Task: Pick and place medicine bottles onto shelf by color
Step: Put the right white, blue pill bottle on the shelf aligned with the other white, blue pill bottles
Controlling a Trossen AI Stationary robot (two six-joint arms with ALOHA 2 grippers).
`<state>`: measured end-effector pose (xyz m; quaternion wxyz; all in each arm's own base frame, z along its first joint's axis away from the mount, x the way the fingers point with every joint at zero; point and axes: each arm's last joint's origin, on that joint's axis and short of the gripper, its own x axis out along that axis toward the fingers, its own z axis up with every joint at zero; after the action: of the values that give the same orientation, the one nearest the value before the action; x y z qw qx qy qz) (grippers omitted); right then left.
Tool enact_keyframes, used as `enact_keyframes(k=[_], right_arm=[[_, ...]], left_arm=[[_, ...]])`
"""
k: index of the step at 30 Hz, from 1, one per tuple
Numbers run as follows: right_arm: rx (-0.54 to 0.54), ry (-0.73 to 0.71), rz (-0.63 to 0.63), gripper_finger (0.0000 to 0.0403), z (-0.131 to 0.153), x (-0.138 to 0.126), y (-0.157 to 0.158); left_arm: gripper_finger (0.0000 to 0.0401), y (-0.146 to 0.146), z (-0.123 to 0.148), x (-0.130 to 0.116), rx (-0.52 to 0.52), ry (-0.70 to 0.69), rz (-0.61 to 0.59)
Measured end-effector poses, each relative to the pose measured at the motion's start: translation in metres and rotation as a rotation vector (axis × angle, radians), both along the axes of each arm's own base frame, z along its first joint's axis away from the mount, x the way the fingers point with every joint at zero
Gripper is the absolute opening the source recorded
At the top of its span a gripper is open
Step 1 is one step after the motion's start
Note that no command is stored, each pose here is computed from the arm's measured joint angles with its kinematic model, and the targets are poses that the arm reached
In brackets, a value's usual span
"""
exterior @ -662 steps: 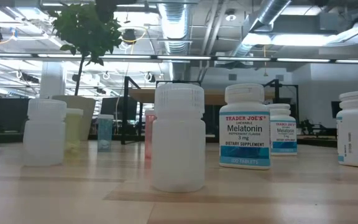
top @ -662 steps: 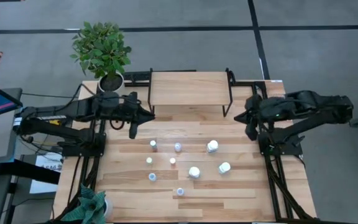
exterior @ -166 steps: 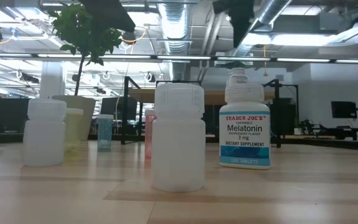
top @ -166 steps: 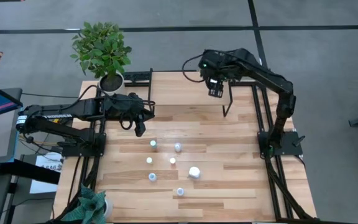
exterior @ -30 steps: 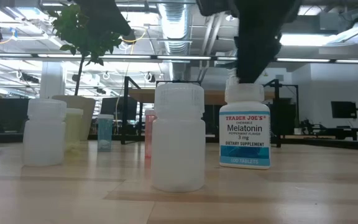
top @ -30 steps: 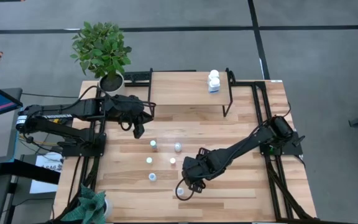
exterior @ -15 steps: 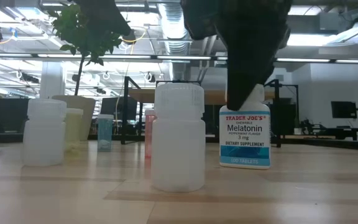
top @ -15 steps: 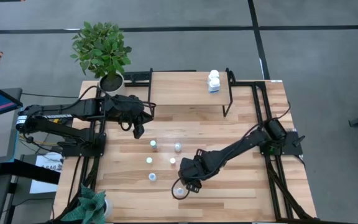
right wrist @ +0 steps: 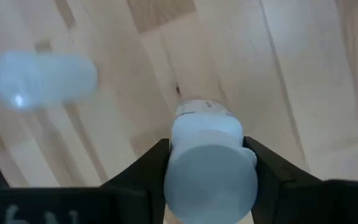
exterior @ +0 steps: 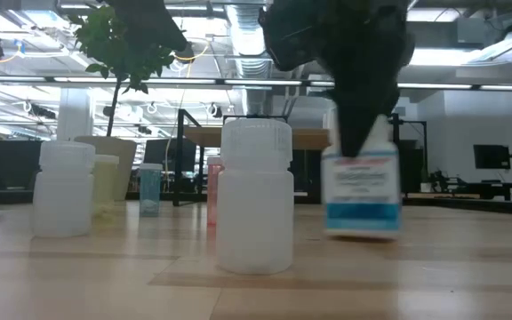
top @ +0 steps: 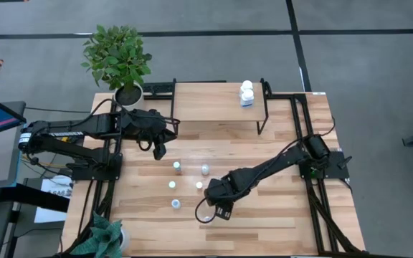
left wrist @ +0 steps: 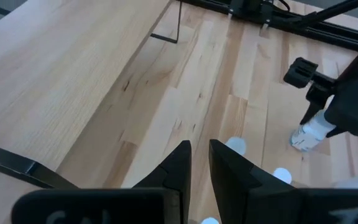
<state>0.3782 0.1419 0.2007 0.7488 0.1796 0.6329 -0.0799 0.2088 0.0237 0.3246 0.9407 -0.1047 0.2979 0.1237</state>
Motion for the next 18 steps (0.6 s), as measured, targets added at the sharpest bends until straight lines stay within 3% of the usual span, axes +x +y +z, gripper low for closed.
enact_keyframes(k=[6, 12, 18], right_arm=[[-0.052, 0.053, 0.092, 0.0164, 0.055, -0.017, -0.021], [-0.213, -0.056, 0.022, 0.0169, 0.125, -0.051, -0.060], [-0.316, -0.059, -0.054, 0.0166, 0.164, -0.091, -0.104]], left_arm=[[0.0043, 0.000, 0.000, 0.000, 0.000, 0.000, 0.000], [0.0043, 0.000, 0.001, 0.000, 0.000, -0.007, 0.000], [0.0043, 0.000, 0.001, 0.000, 0.000, -0.008, 0.000]])
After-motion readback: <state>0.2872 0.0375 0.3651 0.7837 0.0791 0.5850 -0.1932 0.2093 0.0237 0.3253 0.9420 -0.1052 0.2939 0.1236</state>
